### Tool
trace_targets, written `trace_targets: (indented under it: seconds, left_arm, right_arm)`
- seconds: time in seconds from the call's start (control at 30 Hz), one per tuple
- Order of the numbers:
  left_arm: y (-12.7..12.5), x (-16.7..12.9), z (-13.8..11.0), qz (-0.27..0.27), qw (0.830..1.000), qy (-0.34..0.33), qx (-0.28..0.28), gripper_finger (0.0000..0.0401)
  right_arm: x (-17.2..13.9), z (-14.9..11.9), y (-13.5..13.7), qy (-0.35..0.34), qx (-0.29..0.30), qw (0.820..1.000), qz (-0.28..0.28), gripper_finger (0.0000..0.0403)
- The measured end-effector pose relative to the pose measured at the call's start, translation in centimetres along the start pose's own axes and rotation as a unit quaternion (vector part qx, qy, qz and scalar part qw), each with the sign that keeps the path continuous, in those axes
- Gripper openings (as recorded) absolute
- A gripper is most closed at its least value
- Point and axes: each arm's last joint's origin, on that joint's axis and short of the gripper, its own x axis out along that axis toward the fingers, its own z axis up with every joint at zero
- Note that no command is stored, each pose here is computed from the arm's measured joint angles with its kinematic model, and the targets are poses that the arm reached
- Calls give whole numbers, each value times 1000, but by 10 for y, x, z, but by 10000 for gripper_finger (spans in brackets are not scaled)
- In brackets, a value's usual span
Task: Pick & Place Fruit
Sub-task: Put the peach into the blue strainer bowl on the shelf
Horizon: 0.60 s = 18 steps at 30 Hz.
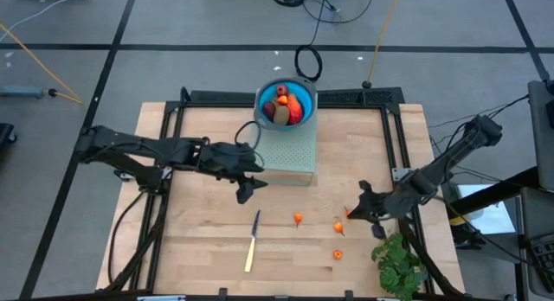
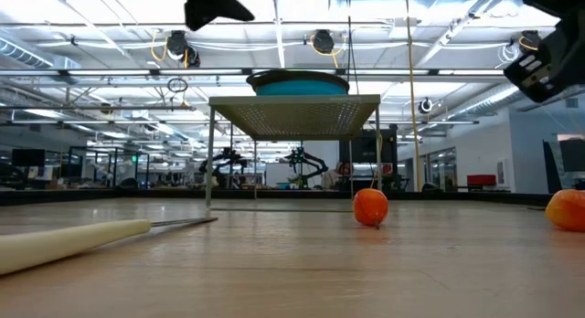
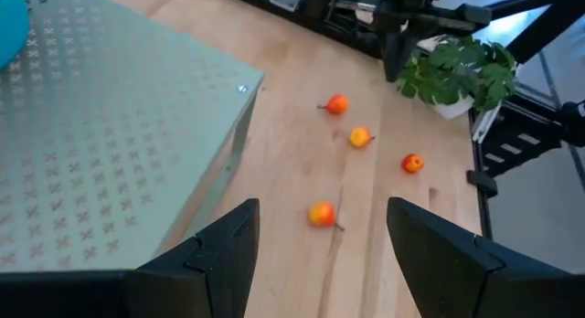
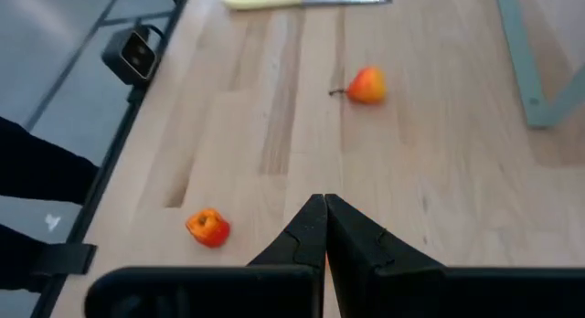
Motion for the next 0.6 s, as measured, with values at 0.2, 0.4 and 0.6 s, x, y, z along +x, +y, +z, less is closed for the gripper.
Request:
trace_targets:
  seconds: [0.2, 0.4, 0.6]
  left_arm:
    - [12, -17, -27, -14, 1000, -19, 1, 241]
    - [25, -37, -50, -28, 998, -48, 13, 241]
    - [39, -57, -75, -42, 996, -80, 15, 241]
  right_arm:
    - [10, -2, 2, 16, 37, 999, -12, 0]
    - [15, 7, 6, 18, 60, 998, -20, 0]
    - [20, 29, 10, 22, 74, 996, -44, 0]
